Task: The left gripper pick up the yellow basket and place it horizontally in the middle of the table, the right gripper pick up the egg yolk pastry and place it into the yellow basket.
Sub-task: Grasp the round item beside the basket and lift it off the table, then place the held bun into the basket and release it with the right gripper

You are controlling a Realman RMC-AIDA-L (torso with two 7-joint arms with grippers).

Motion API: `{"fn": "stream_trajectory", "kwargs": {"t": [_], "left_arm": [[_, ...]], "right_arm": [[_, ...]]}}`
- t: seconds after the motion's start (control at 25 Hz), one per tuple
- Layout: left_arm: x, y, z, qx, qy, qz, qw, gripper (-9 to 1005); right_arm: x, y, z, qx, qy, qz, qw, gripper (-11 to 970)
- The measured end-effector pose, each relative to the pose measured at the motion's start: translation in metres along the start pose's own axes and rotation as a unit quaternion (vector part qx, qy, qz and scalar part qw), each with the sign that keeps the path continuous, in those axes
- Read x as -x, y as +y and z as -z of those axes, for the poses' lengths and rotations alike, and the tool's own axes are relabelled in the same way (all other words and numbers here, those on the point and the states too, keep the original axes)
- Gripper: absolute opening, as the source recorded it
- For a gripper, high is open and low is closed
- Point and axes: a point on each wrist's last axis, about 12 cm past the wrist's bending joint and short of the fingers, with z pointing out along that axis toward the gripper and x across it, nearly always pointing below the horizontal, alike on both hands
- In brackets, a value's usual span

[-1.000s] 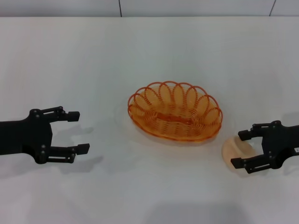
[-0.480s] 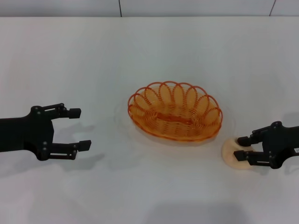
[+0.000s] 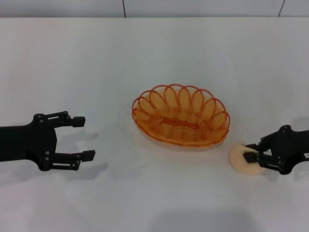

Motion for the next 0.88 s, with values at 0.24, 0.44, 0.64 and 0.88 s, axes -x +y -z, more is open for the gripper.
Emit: {"fn": "stream_trajectory", "kwargs": {"t": [0.24, 0.44, 0.64, 0.88], "left_arm": [[-0.002, -0.004, -0.001, -0.010, -0.001, 0.003, 1.000, 874], [-0.003, -0.006, -0.004, -0.013, 0.000, 0.004, 1.000, 874], [-0.002, -0.005, -0.005, -0.019, 0.003, 0.001, 1.000, 874], [-0.001, -0.005, -0.005, -0.020, 0.004, 0.000, 1.000, 874]], "right_arm": [[0.005, -0.004, 0.011, -0.009, -0.026, 0.006, 1.000, 158], [0.017, -0.002, 0.025, -0.002, -0.078, 0.031, 0.996, 124], [0.037, -0.001, 0.030, 0.008, -0.133, 0.055, 0.990, 70], [0.061, 0.001, 0.015, 0.037, -0.202, 0.075, 0.976, 47]]}}
